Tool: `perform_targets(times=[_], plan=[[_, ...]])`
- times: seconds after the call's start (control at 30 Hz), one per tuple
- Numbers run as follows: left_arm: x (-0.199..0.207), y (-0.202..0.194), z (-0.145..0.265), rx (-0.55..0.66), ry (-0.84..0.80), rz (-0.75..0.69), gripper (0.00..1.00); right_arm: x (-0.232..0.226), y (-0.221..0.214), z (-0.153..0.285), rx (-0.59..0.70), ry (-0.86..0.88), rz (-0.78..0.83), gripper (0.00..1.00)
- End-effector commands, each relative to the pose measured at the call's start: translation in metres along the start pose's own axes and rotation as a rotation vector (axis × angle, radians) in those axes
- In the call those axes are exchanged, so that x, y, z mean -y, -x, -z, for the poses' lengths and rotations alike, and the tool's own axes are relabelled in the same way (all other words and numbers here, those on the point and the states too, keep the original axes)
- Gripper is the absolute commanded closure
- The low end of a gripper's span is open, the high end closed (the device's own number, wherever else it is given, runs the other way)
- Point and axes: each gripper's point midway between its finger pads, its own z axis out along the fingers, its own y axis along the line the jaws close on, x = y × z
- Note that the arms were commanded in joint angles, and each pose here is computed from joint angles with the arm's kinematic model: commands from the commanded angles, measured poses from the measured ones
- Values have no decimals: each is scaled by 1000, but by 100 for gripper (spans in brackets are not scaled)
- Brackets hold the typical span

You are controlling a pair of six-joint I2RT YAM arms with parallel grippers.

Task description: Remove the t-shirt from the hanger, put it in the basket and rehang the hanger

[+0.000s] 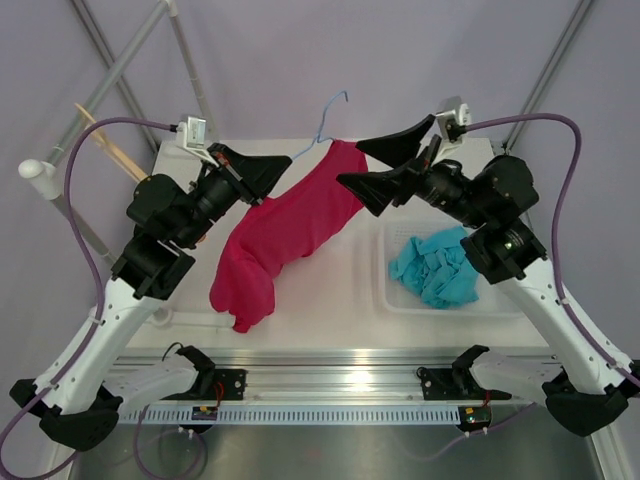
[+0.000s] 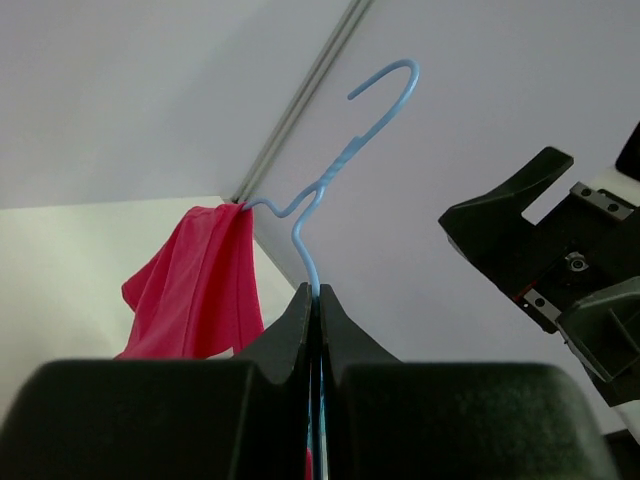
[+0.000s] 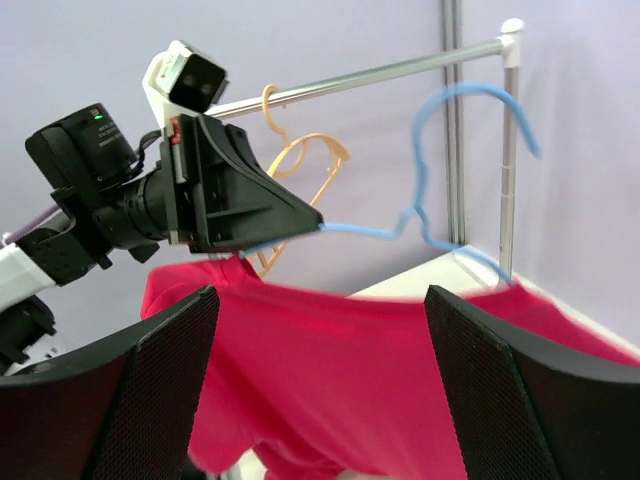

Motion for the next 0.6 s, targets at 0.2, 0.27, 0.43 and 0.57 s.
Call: perform_targets(times=[0.2, 0.27, 0.43, 0.57], plan=[[28, -8, 2, 27, -126, -13, 100, 33, -8, -53, 40, -92, 114, 12], [26, -15, 4, 19, -132, -7, 100, 41, -19, -60, 25, -111, 114, 14], [31, -17, 7, 20, -165, 5, 100, 52, -32, -68, 13, -139, 126, 30], [34, -17, 10, 19, -174, 9, 100, 54, -31, -64, 33, -162, 125, 63]])
